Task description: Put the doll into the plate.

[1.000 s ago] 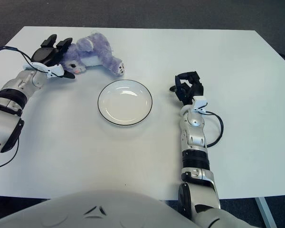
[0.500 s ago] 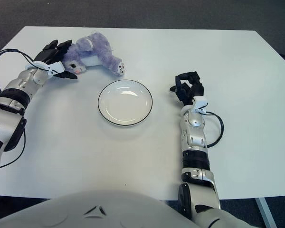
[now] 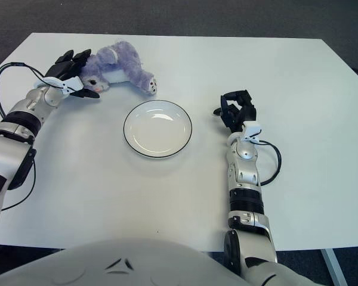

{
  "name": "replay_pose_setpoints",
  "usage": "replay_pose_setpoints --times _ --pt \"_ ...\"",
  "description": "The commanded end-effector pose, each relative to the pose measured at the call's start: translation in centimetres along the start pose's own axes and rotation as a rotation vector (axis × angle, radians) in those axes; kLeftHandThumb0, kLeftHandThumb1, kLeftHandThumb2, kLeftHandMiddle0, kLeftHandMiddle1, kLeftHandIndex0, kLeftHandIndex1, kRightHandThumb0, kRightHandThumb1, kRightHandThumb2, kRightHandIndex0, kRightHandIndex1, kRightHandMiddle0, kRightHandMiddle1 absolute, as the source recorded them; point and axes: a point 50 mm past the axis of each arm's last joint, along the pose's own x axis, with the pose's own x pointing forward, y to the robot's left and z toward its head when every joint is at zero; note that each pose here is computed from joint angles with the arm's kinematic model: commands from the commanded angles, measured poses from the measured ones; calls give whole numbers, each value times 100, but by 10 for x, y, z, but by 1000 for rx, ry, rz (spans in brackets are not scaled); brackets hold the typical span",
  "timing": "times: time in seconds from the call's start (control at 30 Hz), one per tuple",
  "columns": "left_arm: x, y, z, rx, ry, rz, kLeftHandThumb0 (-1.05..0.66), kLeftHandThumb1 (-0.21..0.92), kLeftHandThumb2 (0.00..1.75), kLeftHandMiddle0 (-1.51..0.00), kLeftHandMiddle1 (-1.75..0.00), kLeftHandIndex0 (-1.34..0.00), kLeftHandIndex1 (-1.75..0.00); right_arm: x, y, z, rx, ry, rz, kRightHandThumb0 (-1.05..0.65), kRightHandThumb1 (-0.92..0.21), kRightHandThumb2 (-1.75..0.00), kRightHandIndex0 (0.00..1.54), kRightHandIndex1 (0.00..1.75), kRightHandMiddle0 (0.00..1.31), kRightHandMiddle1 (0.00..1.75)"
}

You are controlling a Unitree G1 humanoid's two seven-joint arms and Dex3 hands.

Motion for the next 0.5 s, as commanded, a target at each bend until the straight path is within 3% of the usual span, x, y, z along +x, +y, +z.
replay_pose_setpoints --times 0.0,0.23,0.47 --pt "0 -6 1 -24 17 29 -74 70 0 -8 -1 -23 -4 -14 -6 -19 9 70 -19 -35 -92 -39 74 138 34 161" --pt "1 -11 9 -107 27 110 -69 71 0 -30 -5 -32 -7 -16 -6 -20 11 72 -20 -35 -92 -39 74 138 34 160" --pt "1 -12 11 -143 32 131 -68 71 0 -34 -5 -35 -7 -16 -5 -20 11 72 -21 -35 -92 -39 74 138 34 160"
